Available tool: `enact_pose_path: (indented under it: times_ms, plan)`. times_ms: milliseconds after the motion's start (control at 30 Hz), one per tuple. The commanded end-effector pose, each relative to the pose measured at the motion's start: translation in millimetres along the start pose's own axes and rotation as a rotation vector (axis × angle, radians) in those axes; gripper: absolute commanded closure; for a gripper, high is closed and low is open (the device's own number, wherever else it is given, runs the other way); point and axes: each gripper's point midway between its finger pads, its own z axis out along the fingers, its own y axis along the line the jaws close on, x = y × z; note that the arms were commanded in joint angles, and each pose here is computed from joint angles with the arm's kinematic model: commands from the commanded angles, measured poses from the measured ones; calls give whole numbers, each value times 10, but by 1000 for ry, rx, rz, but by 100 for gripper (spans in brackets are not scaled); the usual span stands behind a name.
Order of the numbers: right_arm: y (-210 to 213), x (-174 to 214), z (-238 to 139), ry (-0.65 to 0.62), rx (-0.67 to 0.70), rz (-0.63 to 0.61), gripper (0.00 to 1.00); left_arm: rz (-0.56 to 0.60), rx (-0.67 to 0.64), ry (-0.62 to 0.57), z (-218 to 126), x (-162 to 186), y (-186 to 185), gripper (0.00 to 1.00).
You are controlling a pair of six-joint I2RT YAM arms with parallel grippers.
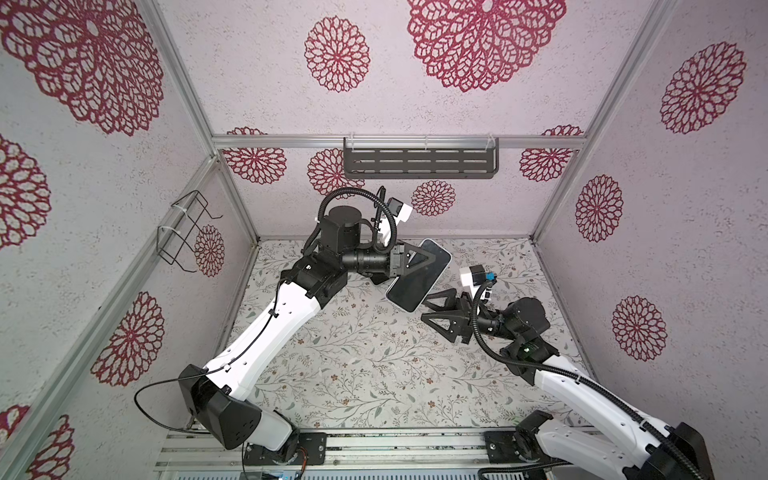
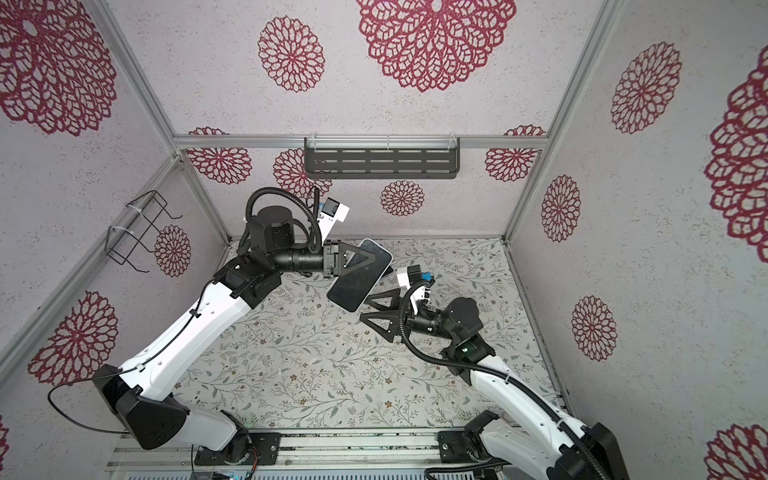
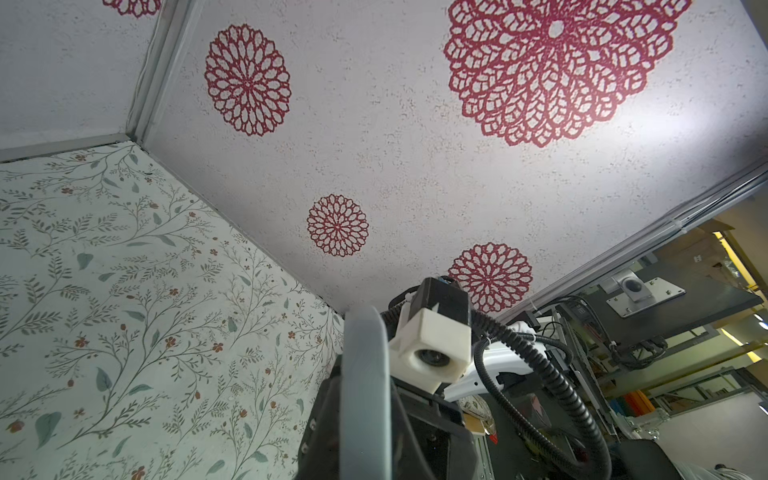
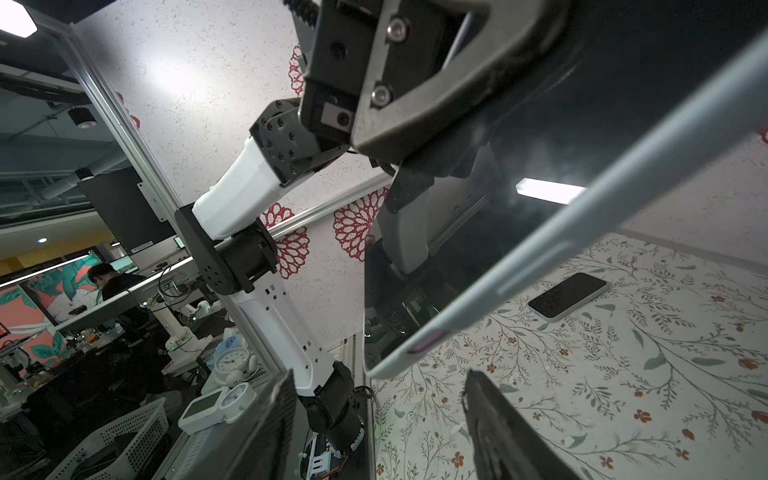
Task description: Take the phone out of the phone case
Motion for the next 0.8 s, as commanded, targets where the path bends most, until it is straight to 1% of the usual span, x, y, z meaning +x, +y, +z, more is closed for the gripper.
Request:
enact_pose_path:
  times_ms: [0,67,400,767]
  plan:
    - [146,-131,44,-38,-65,-44,39,67,51,-47,-44,-177,-168,100]
    - [122,-117,57,-39,-63,-40,43,67,54,-49,-44,-184,-170,100]
    - [124,-135,104,-45,-88,-36,60,57,61,-50,-29,-165,-146,100]
    - [153,-148,126,-57,-113,-33,65,45,61,-54,7,-172,-113,100]
